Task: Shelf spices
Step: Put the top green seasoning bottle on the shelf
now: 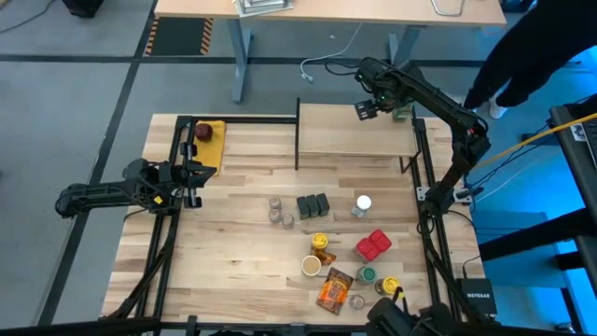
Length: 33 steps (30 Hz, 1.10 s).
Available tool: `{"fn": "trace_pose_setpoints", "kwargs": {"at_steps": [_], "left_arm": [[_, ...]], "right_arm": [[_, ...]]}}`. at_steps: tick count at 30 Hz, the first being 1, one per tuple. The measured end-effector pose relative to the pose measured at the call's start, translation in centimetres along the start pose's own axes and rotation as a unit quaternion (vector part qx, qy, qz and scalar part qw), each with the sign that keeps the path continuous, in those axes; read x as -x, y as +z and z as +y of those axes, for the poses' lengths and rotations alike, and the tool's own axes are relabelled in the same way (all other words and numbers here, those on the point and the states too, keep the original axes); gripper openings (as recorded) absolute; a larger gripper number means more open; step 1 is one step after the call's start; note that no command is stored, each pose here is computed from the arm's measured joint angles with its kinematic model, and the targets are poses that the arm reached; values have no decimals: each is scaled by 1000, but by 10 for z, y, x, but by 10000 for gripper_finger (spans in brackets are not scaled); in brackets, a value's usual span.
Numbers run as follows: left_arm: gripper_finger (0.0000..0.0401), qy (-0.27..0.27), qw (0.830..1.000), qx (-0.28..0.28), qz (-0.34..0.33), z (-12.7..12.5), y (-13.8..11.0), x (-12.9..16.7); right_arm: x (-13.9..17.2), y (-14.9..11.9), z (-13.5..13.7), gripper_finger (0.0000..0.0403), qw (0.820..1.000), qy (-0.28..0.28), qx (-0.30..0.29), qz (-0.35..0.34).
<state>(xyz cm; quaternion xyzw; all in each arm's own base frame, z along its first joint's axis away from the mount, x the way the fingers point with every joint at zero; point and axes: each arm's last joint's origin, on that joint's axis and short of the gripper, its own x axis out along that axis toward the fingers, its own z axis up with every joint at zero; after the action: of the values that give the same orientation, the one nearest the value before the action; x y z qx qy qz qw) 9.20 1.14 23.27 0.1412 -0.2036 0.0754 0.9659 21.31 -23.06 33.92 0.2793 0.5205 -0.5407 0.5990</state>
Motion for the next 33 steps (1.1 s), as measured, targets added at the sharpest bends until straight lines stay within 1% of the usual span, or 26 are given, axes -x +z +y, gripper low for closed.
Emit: {"fn": "trace_pose_setpoints", "kwargs": {"at_steps": [8, 12, 17, 23, 33], "left_arm": [[10, 0, 1000, 0, 0, 0, 0, 0], [10, 0, 1000, 0, 0, 0, 0, 0], [10, 0, 1000, 1, 0, 0, 0, 0], [10, 0, 1000, 2, 0, 0, 0, 0], [10, 0, 1000, 2, 0, 0, 0, 0]], "right_arm": [[0, -3, -2, 271, 1000, -15, 7, 12], [0, -3, -3, 271, 1000, -30, 7, 6], [0, -2, -3, 271, 999, -32, 7, 5], [-3, 0, -11, 271, 999, -38, -5, 11], [-3, 0, -11, 271, 999, -41, -4, 9]]}}
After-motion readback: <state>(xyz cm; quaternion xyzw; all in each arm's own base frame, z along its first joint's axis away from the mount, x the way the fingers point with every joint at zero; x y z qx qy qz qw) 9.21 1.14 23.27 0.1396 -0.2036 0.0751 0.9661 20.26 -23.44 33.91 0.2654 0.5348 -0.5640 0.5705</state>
